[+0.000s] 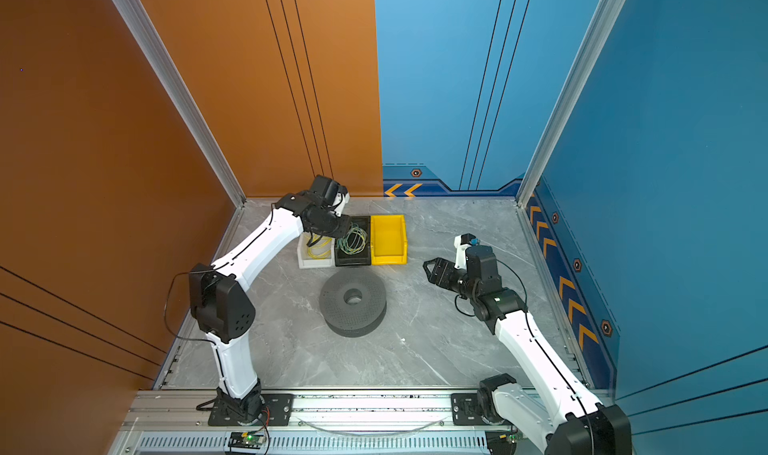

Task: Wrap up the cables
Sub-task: 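Lift the green wire coil out of the black bin with the left gripper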

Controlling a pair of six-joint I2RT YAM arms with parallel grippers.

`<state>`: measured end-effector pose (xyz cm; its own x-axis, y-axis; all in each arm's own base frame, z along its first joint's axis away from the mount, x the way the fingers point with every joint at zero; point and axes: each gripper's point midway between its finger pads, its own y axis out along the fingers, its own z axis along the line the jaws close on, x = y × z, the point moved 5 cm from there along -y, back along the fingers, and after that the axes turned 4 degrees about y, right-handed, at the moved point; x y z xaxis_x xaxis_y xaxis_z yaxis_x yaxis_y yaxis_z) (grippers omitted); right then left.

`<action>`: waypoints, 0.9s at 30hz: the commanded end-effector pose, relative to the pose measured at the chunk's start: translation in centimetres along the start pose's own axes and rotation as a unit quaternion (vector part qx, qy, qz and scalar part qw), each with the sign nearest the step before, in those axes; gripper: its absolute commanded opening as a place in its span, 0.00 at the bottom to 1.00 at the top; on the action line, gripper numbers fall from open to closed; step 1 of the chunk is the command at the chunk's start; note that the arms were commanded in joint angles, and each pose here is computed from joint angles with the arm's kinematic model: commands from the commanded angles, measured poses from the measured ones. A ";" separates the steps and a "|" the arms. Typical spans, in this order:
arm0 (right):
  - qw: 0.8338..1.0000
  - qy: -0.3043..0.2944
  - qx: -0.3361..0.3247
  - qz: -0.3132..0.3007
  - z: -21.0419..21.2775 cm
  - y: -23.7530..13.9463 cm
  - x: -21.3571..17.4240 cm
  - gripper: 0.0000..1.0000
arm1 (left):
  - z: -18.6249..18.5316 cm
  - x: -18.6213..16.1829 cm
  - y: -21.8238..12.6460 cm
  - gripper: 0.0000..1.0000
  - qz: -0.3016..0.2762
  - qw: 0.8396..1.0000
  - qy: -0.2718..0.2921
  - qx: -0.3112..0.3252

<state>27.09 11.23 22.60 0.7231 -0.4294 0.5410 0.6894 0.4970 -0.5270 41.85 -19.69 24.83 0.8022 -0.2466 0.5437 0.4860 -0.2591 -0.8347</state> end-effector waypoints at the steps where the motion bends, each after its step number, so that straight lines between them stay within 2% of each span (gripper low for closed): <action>1: 0.999 -0.013 0.035 -0.021 2.3 0.0 1.6 0.72 | -0.3 0.7 -4.3 0.00 -0.039 0.999 -0.008 -0.014; 6: 0.997 -0.035 0.062 -0.022 4.7 0.7 2.6 0.71 | -1.2 0.1 -7.6 0.00 -0.058 0.996 -0.029 -0.069; 11: 0.995 -0.050 0.085 -0.016 6.5 1.7 3.1 0.69 | -1.7 -1.0 -9.1 0.00 -0.057 0.993 -0.047 -0.096; 16: 0.990 -0.059 0.128 -0.012 9.1 1.3 3.6 0.68 | -3.2 -2.1 -12.0 0.00 -0.069 0.984 -0.049 -0.158; 21: 0.976 -0.072 0.204 0.013 13.0 0.4 2.7 0.69 | -4.9 -4.4 -14.4 0.00 -0.077 0.965 -0.055 -0.243; 27: 0.962 -0.112 0.245 0.035 15.5 -0.7 0.1 0.68 | -6.4 -6.7 -16.3 0.00 -0.092 0.942 -0.069 -0.315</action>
<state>27.23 21.86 31.12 0.7339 -0.2503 0.6315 0.5231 0.8013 -0.2903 27.56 -18.87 34.49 0.7778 -0.0571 0.6259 0.4078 -0.7119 -0.5717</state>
